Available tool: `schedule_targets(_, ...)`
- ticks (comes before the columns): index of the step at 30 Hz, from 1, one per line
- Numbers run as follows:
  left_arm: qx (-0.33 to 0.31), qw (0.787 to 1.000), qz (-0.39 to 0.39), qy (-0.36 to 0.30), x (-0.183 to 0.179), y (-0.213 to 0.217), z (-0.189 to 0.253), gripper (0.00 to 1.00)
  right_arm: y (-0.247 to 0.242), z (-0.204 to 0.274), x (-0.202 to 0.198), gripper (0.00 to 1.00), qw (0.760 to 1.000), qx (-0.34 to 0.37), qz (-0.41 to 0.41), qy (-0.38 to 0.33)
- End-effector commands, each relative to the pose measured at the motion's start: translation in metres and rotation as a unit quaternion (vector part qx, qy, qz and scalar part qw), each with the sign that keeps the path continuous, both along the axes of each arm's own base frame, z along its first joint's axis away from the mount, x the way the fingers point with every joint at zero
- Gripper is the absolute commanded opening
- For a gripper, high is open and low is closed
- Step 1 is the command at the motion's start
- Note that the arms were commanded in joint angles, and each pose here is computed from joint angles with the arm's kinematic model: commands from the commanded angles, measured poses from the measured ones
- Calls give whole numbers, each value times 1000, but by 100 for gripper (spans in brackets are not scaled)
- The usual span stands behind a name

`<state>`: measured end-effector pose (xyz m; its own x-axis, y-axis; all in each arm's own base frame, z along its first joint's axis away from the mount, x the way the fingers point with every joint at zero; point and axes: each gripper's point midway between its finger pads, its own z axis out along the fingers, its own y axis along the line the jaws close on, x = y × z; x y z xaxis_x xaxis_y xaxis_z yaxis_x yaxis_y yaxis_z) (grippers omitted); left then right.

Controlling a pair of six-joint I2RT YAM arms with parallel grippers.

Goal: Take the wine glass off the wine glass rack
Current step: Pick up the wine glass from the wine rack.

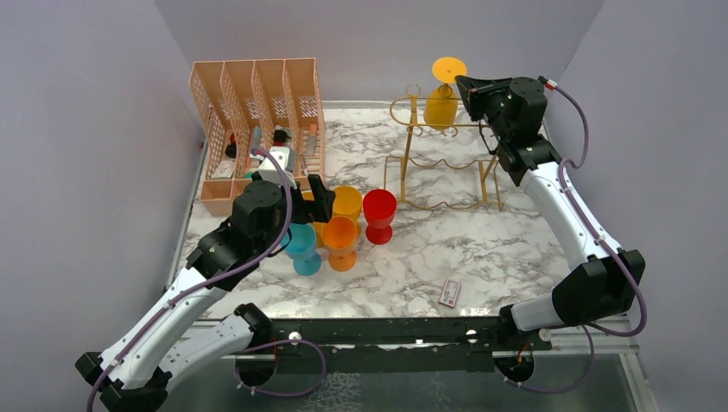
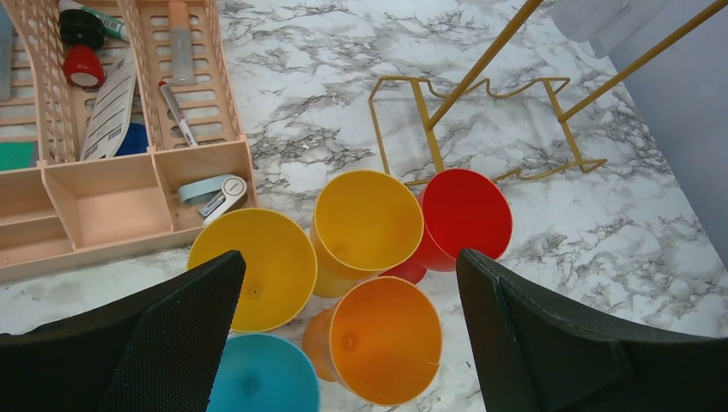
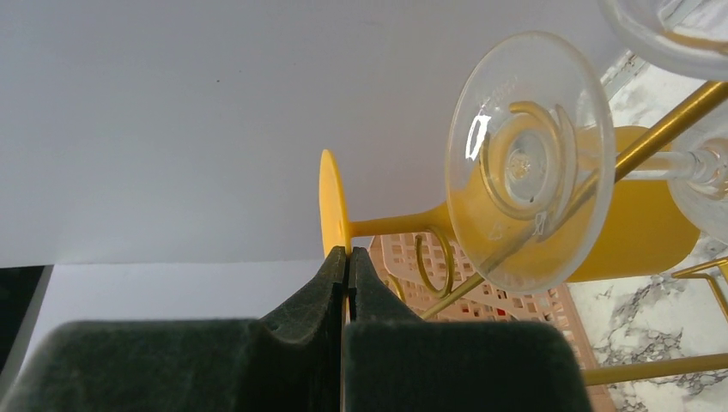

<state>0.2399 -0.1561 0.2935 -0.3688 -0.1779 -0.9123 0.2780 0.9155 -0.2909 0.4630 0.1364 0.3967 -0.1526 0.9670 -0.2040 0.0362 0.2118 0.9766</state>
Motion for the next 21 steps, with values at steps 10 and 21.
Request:
schedule_targets(10,-9,1000,5,0,3,-2,3,99,6,21,1,1,999,-30,10,-26)
schedule_targets(21,-9,1000,2,5,4,-4,1,99,22,34,-6,1,995,-60,62,-56)
